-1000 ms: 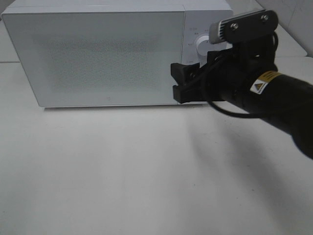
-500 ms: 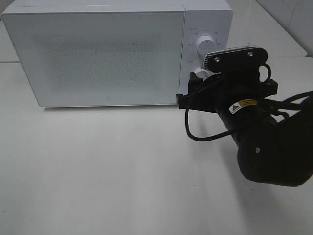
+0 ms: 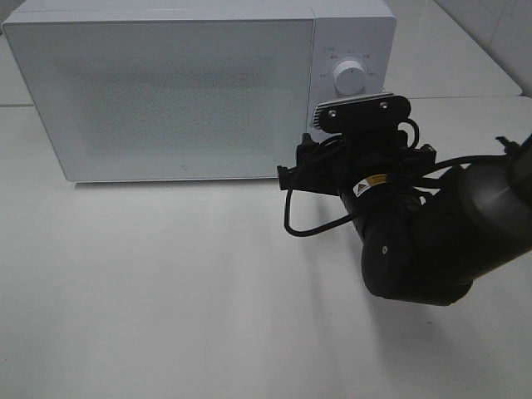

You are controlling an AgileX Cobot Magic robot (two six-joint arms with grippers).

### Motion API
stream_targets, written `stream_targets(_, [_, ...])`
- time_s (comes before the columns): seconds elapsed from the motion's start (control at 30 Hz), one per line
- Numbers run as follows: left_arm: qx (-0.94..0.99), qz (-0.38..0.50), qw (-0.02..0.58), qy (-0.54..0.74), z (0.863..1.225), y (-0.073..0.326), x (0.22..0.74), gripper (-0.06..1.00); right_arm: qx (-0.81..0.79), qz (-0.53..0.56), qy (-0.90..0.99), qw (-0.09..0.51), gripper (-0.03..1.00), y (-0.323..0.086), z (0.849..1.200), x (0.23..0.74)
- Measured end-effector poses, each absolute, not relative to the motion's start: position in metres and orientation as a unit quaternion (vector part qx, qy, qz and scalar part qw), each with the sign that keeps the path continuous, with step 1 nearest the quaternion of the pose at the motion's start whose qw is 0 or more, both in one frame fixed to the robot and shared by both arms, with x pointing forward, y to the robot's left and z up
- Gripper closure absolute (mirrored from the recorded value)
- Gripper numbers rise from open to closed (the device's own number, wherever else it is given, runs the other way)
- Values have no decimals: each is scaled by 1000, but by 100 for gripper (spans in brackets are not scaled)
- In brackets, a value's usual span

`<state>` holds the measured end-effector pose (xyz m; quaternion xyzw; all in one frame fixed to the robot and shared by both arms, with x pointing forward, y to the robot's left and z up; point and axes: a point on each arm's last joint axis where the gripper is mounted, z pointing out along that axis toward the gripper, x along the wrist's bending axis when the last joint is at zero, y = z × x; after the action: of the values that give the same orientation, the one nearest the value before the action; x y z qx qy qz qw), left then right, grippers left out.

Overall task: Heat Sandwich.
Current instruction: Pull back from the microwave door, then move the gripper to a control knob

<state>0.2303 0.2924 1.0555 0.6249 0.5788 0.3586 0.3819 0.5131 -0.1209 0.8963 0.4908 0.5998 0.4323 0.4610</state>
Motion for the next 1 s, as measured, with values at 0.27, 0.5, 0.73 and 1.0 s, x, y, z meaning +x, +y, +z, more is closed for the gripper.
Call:
stream_targets(0.27, [625, 359, 382, 579, 1056, 292, 230, 25, 506, 431, 581, 469, 25, -124, 893, 532])
stream_targets(0.5, [625, 359, 382, 579, 1056, 292, 230, 25, 530, 445, 546, 472, 26, -132, 900, 546])
stream_targets(0.73, [625, 359, 382, 579, 1056, 292, 230, 25, 530, 441, 550, 471, 26, -127, 889, 553])
stream_targets(1.0, [625, 359, 382, 579, 1056, 292, 230, 25, 532, 437, 553, 470, 29, -126, 884, 554])
